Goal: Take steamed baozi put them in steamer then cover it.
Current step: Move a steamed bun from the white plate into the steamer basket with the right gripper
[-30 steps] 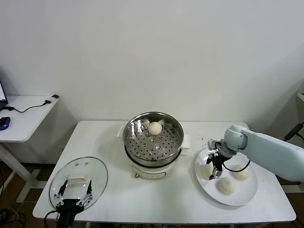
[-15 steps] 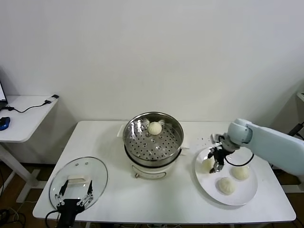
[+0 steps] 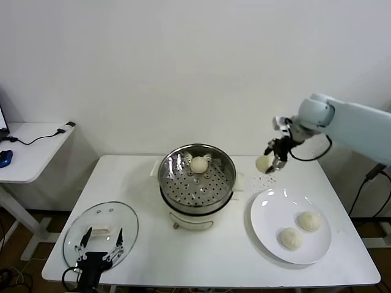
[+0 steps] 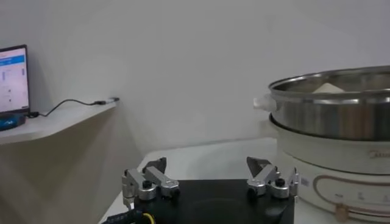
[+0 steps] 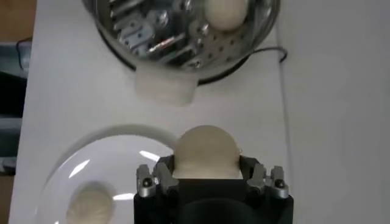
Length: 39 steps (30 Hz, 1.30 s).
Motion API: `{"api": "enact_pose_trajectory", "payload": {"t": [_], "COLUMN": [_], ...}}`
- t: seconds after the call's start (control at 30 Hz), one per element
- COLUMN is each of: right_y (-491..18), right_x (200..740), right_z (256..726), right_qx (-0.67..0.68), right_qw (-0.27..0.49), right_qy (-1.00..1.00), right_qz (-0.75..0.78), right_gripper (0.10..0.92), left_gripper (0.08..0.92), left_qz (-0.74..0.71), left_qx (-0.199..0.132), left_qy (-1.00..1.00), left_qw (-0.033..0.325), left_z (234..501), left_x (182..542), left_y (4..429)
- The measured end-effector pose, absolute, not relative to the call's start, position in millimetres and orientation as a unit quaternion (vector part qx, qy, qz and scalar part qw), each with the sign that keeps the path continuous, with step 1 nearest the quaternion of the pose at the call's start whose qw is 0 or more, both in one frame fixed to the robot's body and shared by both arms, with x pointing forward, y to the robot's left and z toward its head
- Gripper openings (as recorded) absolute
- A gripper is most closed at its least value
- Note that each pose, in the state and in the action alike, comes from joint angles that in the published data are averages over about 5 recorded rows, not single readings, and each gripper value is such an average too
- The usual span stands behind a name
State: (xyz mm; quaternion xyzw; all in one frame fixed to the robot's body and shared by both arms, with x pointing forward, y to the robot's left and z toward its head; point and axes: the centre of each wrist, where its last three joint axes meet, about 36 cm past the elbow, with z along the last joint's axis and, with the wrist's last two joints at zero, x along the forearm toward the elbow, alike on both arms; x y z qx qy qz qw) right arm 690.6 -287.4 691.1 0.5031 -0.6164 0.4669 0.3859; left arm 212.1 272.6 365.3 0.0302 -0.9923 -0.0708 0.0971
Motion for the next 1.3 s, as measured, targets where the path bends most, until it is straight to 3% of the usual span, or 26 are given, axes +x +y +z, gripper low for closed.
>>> {"api": "enact_pose_trajectory", "payload": {"t": [0.3,0.63,1.0,1.3], "right_y": [-188.3,-94.2,-45.8,-25.7], "right_x": [706.8,706.1,697.3,696.0], "right_z": [711.9,670.8,607.9,582.5], "right_qx": [0.526,0.554,0.577,0.586], "right_qw": [0.357,0.353,0.362,0.363], "right_qy": [-0.604,-0.573,-0.547,-0.54], "right_qz": [0.481,0.491,0.486,0.482], "right_gripper": [0.687,0.687,0.692,0.695], "left_gripper": [0.823,0.823,0.823,0.823], "left_qz": [-0.072,-0.07,-0.069,-0.069], "left_qx": [0.024,0.024,0.024,0.024], "left_qy": [-0.993,-0.992,-0.993,-0.993], "left_qw": [0.095,0.098,0.097,0.097], "left_z": [365.6,362.5,362.1,359.6], "left_x": [211.5,207.2,208.0,209.5], "left_y": [271.5,274.5,274.8,275.5]}}
